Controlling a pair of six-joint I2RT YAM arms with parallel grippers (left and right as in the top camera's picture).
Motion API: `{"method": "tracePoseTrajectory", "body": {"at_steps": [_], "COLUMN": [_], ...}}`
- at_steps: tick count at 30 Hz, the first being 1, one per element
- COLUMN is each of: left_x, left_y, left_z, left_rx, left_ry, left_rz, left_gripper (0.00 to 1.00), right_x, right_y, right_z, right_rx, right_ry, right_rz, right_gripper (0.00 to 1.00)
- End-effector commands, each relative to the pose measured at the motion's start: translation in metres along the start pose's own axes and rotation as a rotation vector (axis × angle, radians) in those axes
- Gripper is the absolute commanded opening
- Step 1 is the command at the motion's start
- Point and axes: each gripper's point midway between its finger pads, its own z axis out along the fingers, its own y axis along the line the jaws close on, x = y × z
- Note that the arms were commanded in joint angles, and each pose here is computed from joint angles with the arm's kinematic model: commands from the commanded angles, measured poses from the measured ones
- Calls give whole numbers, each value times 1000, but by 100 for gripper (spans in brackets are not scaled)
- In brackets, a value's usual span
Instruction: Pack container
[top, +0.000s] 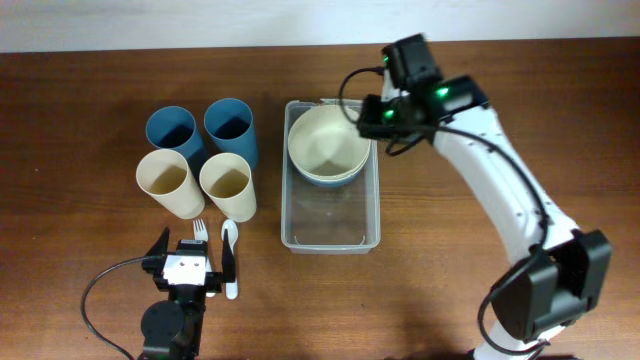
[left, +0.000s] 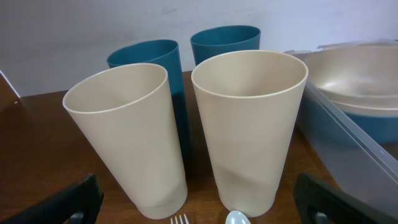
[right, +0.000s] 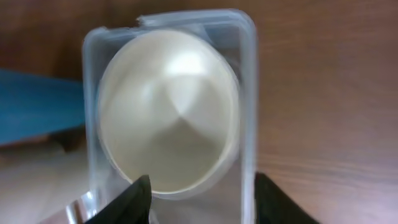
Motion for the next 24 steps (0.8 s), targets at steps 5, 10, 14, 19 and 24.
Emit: {"method": "tracePoseTrajectory", "body": {"at_steps": [5, 10, 14, 19, 24], "left_x": [0, 0, 0, 0, 0], "left_y": [-1, -1, -1, -1, -1], "left_z": [0, 0, 0, 0, 0], "left_rx": [5, 5, 5, 5, 5], "left_ry": [-6, -6, -6, -6, -6], "left_rz": [15, 15, 15, 15, 15], "left_gripper": [100, 100, 100, 100, 100], "right_x": [-8, 2, 7, 18, 24], "right_y": [-90, -165, -214, -257, -281], "right_z": [-64, -87, -105, -123, -134], "right_rx": [149, 237, 276, 310, 327], "right_ry": [7, 56, 48, 45, 30], "right_rz": [143, 339, 476, 607, 680], "right_gripper": [58, 67, 74, 94, 99]}}
